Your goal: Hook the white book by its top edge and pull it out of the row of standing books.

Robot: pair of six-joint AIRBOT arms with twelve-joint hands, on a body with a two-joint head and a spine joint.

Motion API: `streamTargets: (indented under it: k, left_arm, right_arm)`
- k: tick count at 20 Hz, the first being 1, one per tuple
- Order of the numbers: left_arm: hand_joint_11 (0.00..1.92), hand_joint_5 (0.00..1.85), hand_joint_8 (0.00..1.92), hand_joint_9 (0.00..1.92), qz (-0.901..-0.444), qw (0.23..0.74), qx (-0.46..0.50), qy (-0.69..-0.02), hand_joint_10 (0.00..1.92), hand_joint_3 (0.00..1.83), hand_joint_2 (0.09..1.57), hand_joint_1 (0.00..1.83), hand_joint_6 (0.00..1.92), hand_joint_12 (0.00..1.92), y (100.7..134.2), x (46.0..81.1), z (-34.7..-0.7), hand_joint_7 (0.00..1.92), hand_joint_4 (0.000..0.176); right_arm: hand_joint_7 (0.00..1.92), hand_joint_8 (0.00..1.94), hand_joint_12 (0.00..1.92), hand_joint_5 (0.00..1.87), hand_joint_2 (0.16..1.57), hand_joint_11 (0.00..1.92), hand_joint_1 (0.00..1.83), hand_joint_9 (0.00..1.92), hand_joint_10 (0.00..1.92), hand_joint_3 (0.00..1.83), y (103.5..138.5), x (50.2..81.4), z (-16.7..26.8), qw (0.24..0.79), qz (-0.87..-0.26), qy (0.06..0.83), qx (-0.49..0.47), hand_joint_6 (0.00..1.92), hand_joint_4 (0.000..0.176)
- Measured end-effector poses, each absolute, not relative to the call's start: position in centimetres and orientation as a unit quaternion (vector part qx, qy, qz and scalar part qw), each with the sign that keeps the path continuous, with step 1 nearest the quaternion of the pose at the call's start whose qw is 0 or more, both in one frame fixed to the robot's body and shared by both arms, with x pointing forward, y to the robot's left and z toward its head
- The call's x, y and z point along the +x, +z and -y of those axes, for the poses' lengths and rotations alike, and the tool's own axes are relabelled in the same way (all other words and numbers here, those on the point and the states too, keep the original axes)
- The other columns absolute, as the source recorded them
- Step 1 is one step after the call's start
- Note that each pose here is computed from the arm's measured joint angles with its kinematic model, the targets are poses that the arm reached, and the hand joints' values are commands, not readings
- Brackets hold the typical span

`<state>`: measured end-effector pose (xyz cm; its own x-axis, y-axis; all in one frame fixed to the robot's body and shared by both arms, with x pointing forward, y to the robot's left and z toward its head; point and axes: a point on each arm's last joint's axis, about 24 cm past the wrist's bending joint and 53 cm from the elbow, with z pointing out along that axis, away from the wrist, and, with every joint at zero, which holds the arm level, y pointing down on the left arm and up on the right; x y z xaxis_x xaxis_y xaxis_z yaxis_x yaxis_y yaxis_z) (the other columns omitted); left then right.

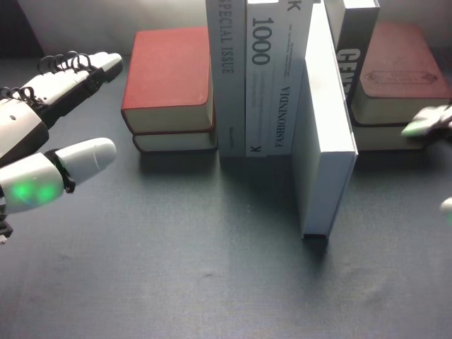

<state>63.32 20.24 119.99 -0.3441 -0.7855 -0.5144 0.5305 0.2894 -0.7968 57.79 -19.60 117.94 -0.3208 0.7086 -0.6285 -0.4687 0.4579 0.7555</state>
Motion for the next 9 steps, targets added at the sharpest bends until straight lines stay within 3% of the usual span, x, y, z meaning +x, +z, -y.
streamTargets:
  k: [1,2,3,4,6,7,8,9]
  left_arm:
    - [0.00,0.00,0.00,0.00,-0.574,0.562,-0.111,-0.586,0.00,0.00,1.43,0.19,0.00,0.00,120.0,63.3,-20.2,0.00,0.000]
    - [0.00,0.00,0.00,0.00,-0.573,0.562,-0.111,-0.586,0.00,0.00,1.42,0.14,0.00,0.00,120.0,63.3,-20.2,0.00,0.027]
    - [0.00,0.00,0.00,0.00,-0.573,0.562,-0.111,-0.586,0.00,0.00,1.42,0.14,0.00,0.00,120.0,63.3,-20.2,0.00,0.027]
    - [0.00,0.00,0.00,0.00,-0.571,0.562,-0.113,-0.588,0.00,0.00,1.40,0.11,0.00,0.00,120.1,63.2,-20.2,0.00,0.054]
    - [0.00,0.00,0.00,0.00,-0.570,0.563,-0.111,-0.588,0.00,0.00,1.39,0.14,0.00,0.00,120.2,63.1,-20.2,0.00,0.055]
    - [0.00,0.00,0.00,0.00,-0.568,0.566,-0.111,-0.587,0.00,0.00,1.39,0.20,0.00,0.00,120.4,63.1,-20.4,0.00,0.092]
    - [0.00,0.00,0.00,0.00,-0.565,0.568,-0.114,-0.587,0.00,0.00,1.39,0.20,0.00,0.00,120.4,63.0,-20.6,0.00,0.092]
    - [0.00,0.00,0.00,0.00,-0.564,0.569,-0.115,-0.587,0.00,0.00,1.42,0.33,0.00,0.00,120.4,63.1,-20.7,0.00,0.072]
  right_arm:
    - [0.00,0.00,0.07,0.00,1.52,0.00,0.16,0.00,0.01,0.00,118.0,58.0,20.7,0.587,-0.625,0.503,0.108,0.06,0.000]
    - [0.00,0.00,0.01,0.00,1.51,0.00,0.18,0.00,0.00,0.00,118.4,58.2,21.4,0.598,-0.618,0.498,0.115,0.01,0.000]
    - [0.00,0.00,0.01,0.00,1.51,0.00,0.18,0.00,0.00,0.00,118.6,58.2,21.5,0.601,-0.615,0.497,0.115,0.01,0.000]
    - [0.00,0.00,0.00,0.00,1.47,0.00,0.20,0.00,0.00,0.00,119.2,58.2,21.8,0.610,-0.607,0.497,0.113,0.00,0.000]
    - [0.00,0.00,0.00,0.00,1.46,0.00,0.22,0.00,0.00,0.00,120.0,58.2,22.3,0.621,-0.595,0.497,0.113,0.00,0.000]
    - [0.00,0.00,0.00,0.00,1.46,0.00,0.24,0.00,0.00,0.00,120.3,58.2,22.4,0.625,-0.592,0.497,0.112,0.00,0.000]
    - [0.00,0.00,0.00,0.00,1.46,0.00,0.24,0.00,0.00,0.00,120.6,58.3,22.6,0.629,-0.588,0.495,0.112,0.00,0.000]
    - [0.00,0.00,0.00,0.00,1.48,0.00,0.30,0.00,0.00,0.00,121.1,58.3,23.0,0.638,-0.582,0.491,0.113,0.00,0.010]
